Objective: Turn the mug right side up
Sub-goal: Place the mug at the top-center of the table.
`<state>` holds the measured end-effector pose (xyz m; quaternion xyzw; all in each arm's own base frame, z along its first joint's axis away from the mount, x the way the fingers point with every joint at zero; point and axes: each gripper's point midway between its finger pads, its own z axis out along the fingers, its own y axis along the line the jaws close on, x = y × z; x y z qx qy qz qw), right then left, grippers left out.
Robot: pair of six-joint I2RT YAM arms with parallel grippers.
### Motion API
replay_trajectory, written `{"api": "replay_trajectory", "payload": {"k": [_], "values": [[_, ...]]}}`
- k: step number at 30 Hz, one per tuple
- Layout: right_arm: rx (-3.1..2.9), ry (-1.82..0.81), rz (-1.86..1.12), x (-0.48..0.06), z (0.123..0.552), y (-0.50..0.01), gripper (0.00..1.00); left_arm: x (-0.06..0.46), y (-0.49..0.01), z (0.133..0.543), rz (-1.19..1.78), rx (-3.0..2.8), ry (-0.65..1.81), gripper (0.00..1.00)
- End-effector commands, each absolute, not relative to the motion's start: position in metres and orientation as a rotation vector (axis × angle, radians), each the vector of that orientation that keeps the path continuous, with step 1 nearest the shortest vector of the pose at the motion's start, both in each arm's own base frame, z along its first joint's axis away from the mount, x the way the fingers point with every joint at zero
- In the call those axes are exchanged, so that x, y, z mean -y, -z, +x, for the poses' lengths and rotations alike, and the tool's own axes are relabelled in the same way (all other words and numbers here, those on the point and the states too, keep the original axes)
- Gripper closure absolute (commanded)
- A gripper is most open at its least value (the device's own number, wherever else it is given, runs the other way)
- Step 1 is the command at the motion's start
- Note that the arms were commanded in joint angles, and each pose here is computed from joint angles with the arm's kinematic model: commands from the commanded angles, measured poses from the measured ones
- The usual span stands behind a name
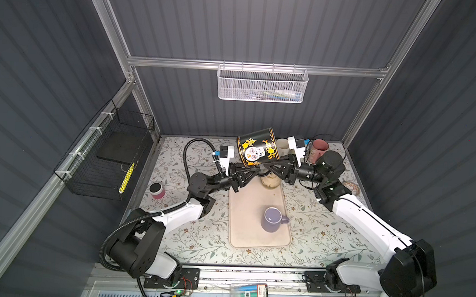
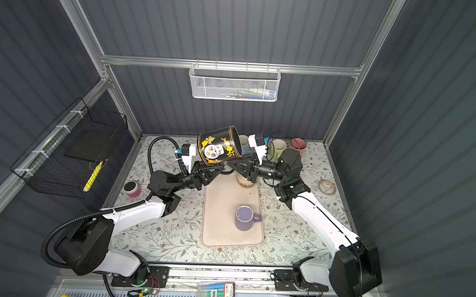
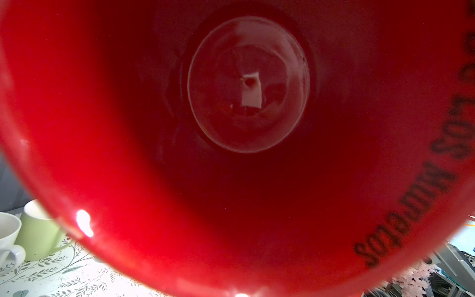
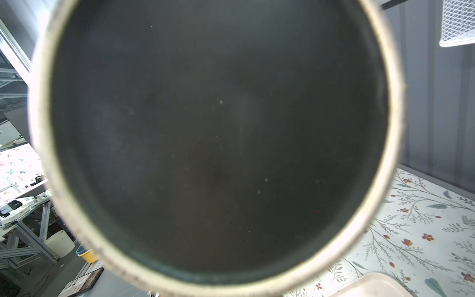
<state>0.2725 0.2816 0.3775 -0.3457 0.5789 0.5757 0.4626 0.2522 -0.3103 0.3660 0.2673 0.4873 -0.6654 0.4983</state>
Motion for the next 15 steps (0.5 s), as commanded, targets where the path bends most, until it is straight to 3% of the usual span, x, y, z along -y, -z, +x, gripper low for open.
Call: {"api": "replay_trajectory", "payload": {"k": [1, 2, 6, 8, 15], "values": [[-1.298, -1.31, -0.868, -0.278, 0.281, -0.39, 1.0, 0.306, -0.39, 0.244, 0.655, -1.081, 1.603, 1.0], [-1.305, -1.312, -0.863, -0.278, 0.284, -0.388, 0.99, 0.305, -0.389, 0.244, 0.654, -1.083, 1.593, 1.0], [-1.304, -1.324, -0.849, -0.275, 0.289, -0.385, 0.57, 0.303, -0.386, 0.245, 0.646, -1.103, 1.546, 1.0], [-1.298, -1.32, -0.827, -0.272, 0.293, -0.385, 0.43, 0.301, -0.384, 0.246, 0.633, -1.117, 1.525, 1.0], [-1.295, -1.318, -0.791, -0.268, 0.303, -0.378, 0.24, 0.295, -0.379, 0.249, 0.61, -1.148, 1.45, 1.0]]}}
